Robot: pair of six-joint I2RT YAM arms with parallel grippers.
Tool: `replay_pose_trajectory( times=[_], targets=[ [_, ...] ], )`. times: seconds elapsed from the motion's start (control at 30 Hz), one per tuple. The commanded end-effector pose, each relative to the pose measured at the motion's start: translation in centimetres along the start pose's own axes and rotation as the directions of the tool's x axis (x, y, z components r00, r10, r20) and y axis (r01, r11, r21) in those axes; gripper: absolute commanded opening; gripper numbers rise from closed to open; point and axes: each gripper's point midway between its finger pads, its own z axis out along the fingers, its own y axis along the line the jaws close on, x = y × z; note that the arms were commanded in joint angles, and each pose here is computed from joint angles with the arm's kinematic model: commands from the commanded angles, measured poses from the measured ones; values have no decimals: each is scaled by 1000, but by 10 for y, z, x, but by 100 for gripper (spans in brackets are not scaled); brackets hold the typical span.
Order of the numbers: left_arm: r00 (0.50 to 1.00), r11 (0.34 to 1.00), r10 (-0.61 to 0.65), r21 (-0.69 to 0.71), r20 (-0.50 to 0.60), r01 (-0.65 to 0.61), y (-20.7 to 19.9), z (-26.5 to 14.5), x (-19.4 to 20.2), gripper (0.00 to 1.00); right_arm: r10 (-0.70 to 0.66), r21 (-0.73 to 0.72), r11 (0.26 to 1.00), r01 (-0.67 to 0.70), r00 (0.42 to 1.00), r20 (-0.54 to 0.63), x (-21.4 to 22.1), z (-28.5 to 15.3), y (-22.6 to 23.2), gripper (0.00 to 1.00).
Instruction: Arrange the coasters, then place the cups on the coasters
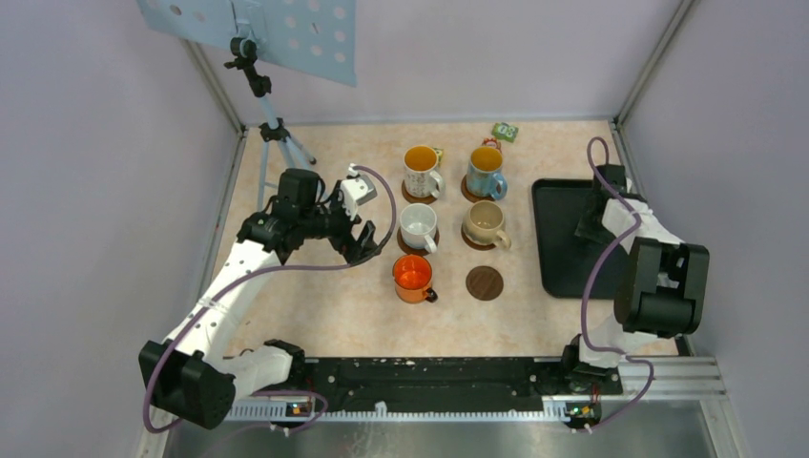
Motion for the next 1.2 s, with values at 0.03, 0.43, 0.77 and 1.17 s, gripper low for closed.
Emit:
replay_pose_trajectory(
  times=[0.03,0.43,0.77,1.17],
  targets=[
    [1000,1000,24,-4,19,-24,3,1,-5,99,-50,-26,998,52,996,75,-17,-11,-13,26],
    [1000,1000,25,0,14,-25,2,1,-2,99,-317,-129,934,334,938,138,-23,-11,-15,41],
    [999,999,33,-19,9,-32,5,0,-2,99,-304,-144,933,329,937,172,-37,-4,-16,45],
    [999,998,48,-51,10,-48,7,-6,-3,99,-348,-130,919,373,920,180,-40,-12,-28,0]
  ],
)
